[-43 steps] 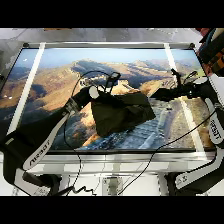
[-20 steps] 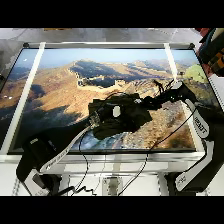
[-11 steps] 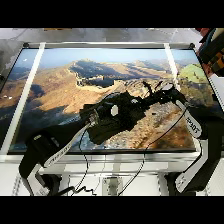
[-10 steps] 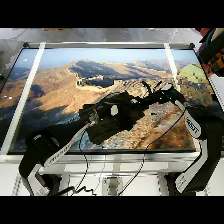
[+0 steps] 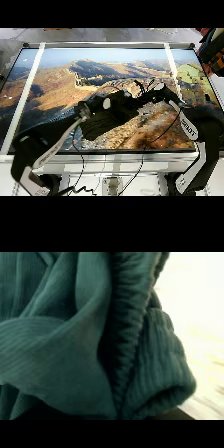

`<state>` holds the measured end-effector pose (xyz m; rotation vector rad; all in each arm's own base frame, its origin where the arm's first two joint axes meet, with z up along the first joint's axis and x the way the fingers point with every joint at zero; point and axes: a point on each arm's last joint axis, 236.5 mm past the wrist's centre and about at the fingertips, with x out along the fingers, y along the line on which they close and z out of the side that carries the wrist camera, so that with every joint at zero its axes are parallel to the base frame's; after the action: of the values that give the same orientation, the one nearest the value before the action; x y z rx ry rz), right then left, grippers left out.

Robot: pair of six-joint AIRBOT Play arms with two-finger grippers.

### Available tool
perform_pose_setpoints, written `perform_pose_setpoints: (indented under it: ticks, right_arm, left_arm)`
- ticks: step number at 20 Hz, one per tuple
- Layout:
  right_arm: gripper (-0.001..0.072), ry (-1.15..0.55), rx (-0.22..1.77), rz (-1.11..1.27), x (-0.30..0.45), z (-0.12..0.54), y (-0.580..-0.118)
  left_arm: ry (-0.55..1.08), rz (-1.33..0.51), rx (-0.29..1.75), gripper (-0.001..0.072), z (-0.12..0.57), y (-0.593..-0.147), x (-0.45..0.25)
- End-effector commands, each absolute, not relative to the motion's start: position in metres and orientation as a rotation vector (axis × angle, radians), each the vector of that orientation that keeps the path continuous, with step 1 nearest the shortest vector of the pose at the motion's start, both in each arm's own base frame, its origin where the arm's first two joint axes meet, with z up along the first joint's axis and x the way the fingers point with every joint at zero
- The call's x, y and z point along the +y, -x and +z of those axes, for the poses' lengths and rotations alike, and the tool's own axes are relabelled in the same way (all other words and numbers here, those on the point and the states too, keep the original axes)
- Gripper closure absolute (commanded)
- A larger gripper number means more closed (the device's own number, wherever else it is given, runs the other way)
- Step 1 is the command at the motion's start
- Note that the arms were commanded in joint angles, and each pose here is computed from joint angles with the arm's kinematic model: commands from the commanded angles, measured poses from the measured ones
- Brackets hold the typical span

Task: Fold the clothes and pants, and hang the long-sleeved shirts on hangers.

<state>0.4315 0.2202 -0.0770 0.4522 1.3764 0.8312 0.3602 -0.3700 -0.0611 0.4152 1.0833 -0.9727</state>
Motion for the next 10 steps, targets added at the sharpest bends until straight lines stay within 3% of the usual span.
perform_pose_setpoints:
  ticks: [1,6,10]
  right_arm:
    - [0.0671,-0.472,1.239,0.725,0.186,-0.043,-0.474]
    - [0.0671,-0.471,1.057,0.385,0.044,0.025,-0.515]
    - [0.0671,-0.533,0.97,-0.078,-0.125,0.066,-0.484]
  left_arm:
    - [-0.365,-0.969,0.996,0.0687,0.013,-0.365,-0.352]
    - [-0.297,-0.89,0.73,0.0687,0.145,-0.377,-0.305]
    - [-0.271,-0.776,0.555,0.0687,0.227,-0.377,-0.248]
